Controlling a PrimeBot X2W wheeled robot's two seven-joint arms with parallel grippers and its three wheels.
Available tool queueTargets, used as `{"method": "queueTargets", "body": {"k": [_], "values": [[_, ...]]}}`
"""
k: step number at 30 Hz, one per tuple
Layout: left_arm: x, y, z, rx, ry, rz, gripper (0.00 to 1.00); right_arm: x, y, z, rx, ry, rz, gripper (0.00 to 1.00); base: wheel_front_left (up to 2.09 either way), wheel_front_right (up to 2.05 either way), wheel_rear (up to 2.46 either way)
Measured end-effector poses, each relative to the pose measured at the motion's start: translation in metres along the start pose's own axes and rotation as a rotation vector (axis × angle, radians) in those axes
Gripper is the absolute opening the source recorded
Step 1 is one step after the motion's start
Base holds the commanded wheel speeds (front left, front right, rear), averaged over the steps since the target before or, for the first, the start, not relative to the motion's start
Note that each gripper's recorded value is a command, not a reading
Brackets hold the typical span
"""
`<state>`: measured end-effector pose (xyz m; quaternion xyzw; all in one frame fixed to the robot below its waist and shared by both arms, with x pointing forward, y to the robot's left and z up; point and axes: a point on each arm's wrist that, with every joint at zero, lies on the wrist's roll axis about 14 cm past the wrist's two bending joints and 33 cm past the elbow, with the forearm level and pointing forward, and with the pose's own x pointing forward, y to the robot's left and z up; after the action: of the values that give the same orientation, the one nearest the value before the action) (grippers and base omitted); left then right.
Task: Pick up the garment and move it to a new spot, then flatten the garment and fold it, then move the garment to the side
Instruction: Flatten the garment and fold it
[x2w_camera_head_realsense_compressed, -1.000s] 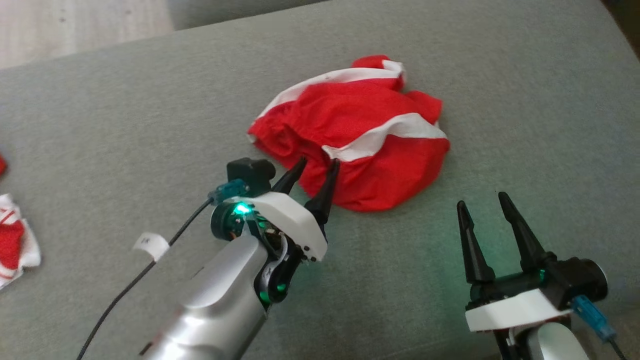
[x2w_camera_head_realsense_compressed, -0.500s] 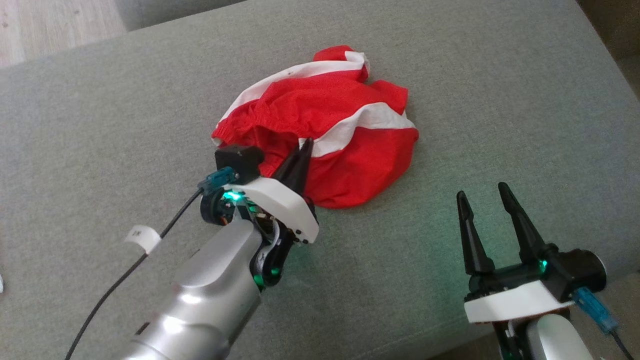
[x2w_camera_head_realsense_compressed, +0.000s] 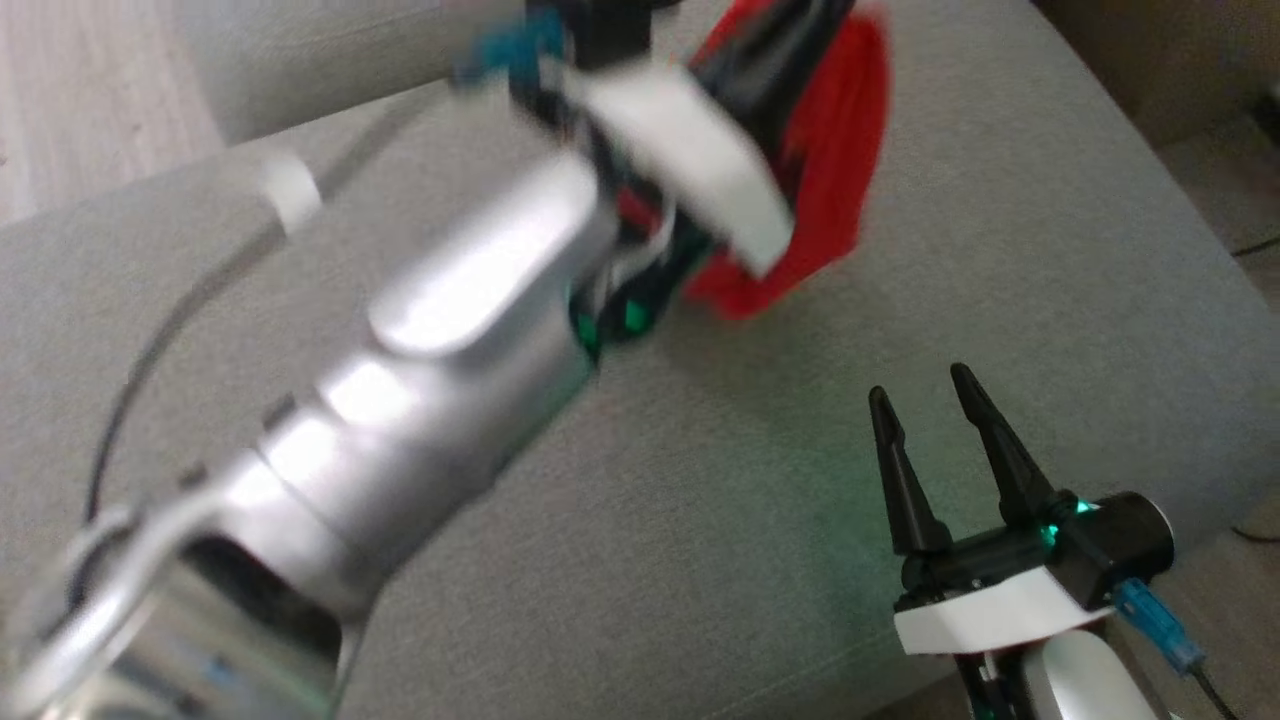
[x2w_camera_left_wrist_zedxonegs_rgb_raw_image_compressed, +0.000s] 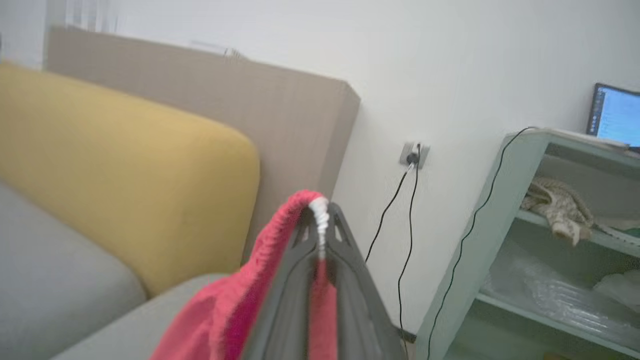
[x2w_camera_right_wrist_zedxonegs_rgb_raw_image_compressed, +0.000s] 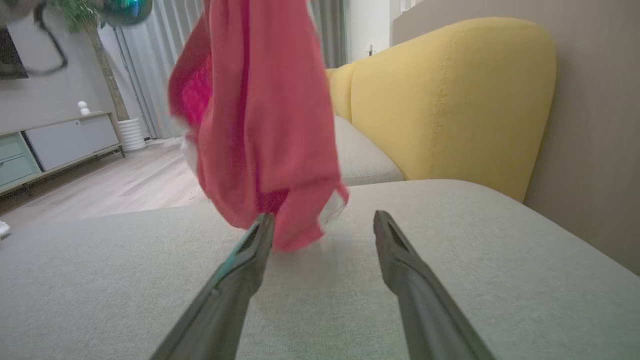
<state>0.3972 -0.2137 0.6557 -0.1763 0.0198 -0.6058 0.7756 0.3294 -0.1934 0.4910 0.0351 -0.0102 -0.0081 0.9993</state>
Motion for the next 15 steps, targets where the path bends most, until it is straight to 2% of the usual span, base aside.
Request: {"method": "queueTargets", "body": {"k": [4, 7, 10, 15], "values": [[0.021, -0.025, 0.071, 0.104, -0.126, -0.078, 0.0, -0.005, 0.0, 0.014, -0.004, -0.045, -0.004, 1.0, 0.0, 0.0, 0.0], [0.02, -0.027, 0.091, 0.107, -0.168, -0.075, 0.0, -0.006, 0.002, 0.023, -0.005, -0.075, 0.001, 1.0, 0.0, 0.0, 0.0], [-0.005, 0.01, 0.053, 0.066, -0.089, 0.022, 0.0, -0.004, 0.006, 0.028, -0.001, -0.092, 0.018, 1.0, 0.0, 0.0, 0.0], [-0.099, 0.079, -0.082, -0.106, 0.161, 0.29, 0.0, 0.007, 0.016, 0.025, 0.014, -0.086, 0.052, 1.0, 0.0, 0.0, 0.0]]}}
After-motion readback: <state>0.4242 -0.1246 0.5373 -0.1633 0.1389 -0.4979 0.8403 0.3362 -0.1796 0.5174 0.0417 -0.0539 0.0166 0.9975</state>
